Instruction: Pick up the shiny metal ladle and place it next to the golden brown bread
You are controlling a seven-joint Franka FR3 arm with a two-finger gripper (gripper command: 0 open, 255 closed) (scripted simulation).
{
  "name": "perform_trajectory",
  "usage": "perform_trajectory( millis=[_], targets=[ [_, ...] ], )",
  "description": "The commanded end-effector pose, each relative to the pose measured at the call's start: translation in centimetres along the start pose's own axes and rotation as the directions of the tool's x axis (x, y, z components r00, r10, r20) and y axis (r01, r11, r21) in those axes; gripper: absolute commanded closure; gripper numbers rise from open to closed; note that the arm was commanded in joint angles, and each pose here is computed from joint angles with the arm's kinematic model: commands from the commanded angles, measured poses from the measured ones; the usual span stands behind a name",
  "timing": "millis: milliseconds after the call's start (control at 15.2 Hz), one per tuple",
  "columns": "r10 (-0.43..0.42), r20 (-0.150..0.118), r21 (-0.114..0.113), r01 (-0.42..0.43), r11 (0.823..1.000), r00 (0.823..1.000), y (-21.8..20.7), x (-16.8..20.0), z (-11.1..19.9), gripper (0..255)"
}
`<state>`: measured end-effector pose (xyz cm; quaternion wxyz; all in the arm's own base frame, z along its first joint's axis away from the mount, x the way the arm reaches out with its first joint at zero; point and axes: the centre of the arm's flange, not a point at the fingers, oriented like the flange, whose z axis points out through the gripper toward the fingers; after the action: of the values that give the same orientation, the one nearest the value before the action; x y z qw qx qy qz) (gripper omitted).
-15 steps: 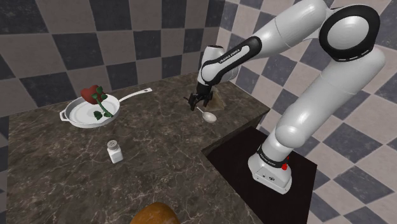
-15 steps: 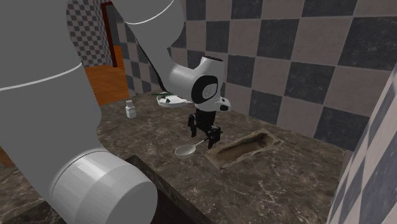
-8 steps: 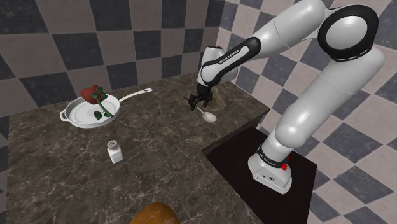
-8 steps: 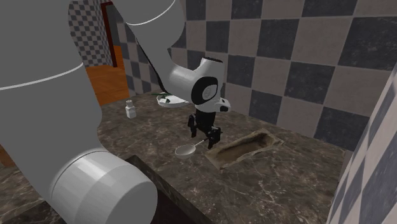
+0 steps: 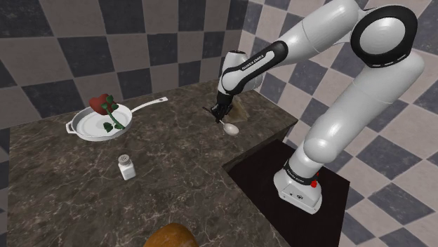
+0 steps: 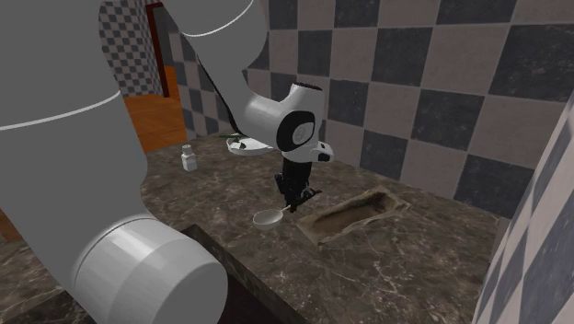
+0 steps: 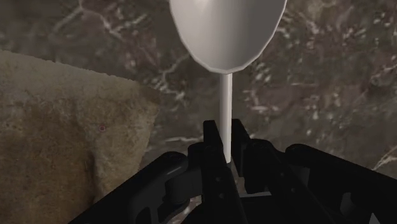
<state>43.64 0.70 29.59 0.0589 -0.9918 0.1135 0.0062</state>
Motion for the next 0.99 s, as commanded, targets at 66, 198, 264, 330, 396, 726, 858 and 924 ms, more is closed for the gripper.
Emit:
perform_trajectory(
  millis=[66,198,264,330,396,726,858,924],
  targets=[
    [0.000,0.000,0.000,0.000,1.000,1.000,0.0,0.0,0.0,255],
    [0.000,0.000,0.000,0.000,1.000,1.000,-0.1,0.0,-1.0,255],
    [0.000,0.000,0.000,0.000,1.000,1.000,-0.2,0.0,-1.6,255],
    [0.000,0.000,0.000,0.000,1.000,1.000,-0.2,-0.1,-2.1,255],
    [0.000,0.000,0.000,0.000,1.000,1.000,-0.3,-0.1,-2.6,255],
    [0.000,0.000,0.000,0.000,1.000,1.000,-0.6,-0.1,-5.2,255],
    [0.000,0.000,0.000,0.000,1.000,1.000,-0.7,-0.2,-6.3,255],
    [0.000,0.000,0.000,0.000,1.000,1.000,-0.8,-0.2,-6.8,255]
  ],
)
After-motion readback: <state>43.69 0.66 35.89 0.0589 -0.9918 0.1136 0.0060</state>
